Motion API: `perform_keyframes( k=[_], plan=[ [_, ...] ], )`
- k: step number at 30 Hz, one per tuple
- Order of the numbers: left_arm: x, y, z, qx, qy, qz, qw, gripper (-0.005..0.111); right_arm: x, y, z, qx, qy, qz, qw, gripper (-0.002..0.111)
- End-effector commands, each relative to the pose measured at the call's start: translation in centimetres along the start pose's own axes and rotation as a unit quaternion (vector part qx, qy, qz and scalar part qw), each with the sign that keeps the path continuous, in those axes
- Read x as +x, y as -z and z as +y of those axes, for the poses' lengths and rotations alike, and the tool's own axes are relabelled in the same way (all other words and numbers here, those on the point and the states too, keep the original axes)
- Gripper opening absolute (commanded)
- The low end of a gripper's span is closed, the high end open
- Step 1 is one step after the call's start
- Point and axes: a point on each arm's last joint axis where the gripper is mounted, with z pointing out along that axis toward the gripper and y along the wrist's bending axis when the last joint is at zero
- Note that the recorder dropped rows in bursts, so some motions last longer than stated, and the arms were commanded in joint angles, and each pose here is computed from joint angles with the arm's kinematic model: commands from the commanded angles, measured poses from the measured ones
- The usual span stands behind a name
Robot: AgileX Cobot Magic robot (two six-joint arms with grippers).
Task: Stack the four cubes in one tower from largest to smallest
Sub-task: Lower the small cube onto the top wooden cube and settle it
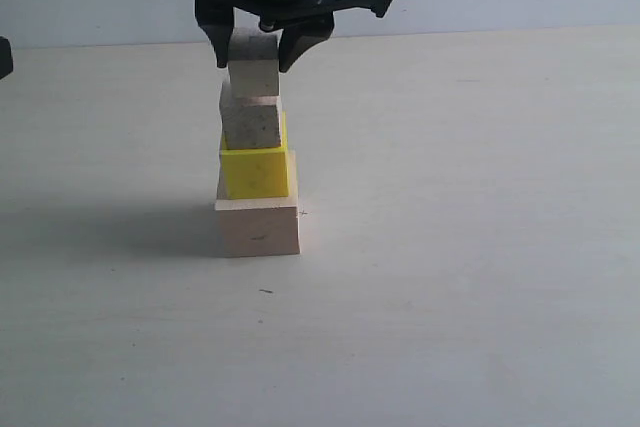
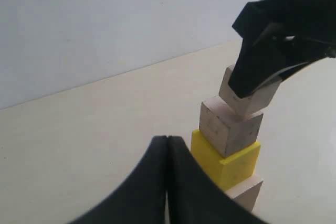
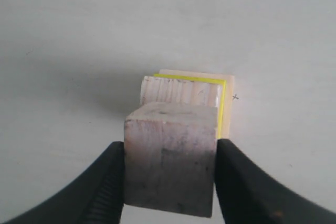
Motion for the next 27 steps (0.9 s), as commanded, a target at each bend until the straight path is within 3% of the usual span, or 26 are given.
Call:
perform_keyframes(
  k=[1, 27],
  plan=[
    [0.09, -0.18, -0.01, 0.000, 0.011, 0.000, 1.000, 0.000, -0.15, 0.15, 0.05, 0.000, 0.008, -0.007, 1.000, 0.000],
    [0.08, -0.18, 0.00, 0.000, 0.011, -0.001, 1.000, 0.000, -0.44, -0.65, 0.38, -0.011, 0.020, -0.015, 1.000, 0.000]
  ],
)
